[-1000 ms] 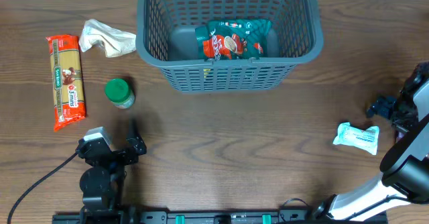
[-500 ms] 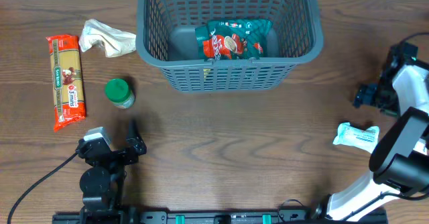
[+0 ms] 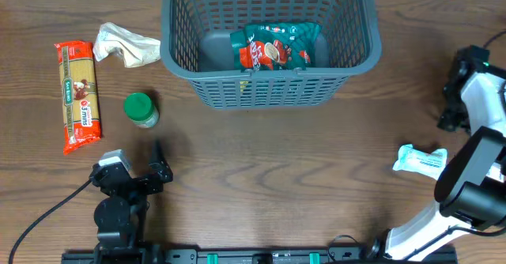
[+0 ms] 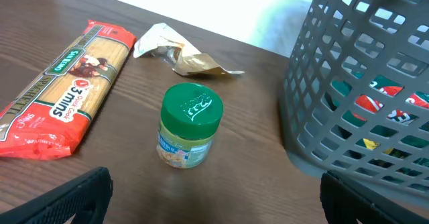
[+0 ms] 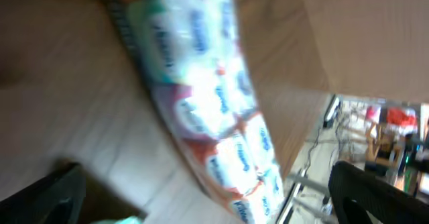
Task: Pack container
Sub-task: 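Move the right gripper to the white wrapped pack at right edge, then grasp the white wrapped pack with the right gripper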
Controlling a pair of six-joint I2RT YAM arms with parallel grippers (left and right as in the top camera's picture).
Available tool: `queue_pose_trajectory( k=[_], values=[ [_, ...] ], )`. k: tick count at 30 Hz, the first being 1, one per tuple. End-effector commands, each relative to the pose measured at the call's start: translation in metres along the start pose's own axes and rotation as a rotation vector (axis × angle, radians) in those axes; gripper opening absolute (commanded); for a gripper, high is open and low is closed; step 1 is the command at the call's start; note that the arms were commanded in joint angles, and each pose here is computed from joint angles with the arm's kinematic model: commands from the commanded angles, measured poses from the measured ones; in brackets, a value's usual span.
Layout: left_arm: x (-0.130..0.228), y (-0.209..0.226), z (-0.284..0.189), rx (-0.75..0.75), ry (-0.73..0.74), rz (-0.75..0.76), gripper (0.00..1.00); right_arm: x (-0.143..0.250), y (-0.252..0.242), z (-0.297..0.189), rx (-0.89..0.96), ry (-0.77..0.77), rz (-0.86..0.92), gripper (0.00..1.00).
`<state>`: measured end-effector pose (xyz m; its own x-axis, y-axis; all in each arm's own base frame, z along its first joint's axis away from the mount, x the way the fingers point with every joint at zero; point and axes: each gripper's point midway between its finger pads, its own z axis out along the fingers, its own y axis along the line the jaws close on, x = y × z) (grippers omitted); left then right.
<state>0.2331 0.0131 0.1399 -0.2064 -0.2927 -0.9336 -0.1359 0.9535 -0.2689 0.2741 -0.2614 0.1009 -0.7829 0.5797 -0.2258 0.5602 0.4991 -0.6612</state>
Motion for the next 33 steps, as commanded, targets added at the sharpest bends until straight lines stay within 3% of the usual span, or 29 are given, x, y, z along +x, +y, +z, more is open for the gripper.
queue_pose_trajectory(
  k=[1,15,26,33],
  values=[
    [0.010,0.006,0.003,-0.020,0.021,0.017,0.99,-0.003,-0.023,0.011,0.022,0.020,0.114,0.99],
    [0.010,0.006,0.003,-0.020,0.021,0.017,0.99,0.019,-0.053,0.073,-0.206,0.207,0.324,0.99],
    [0.010,0.006,0.003,-0.020,0.021,0.017,0.99,-0.001,-0.009,0.066,-0.585,0.118,0.198,0.99],
    [0.010,0.006,0.003,-0.020,0.021,0.017,0.99,-0.003,-0.003,0.063,-0.627,0.106,0.178,0.99]
  ],
)
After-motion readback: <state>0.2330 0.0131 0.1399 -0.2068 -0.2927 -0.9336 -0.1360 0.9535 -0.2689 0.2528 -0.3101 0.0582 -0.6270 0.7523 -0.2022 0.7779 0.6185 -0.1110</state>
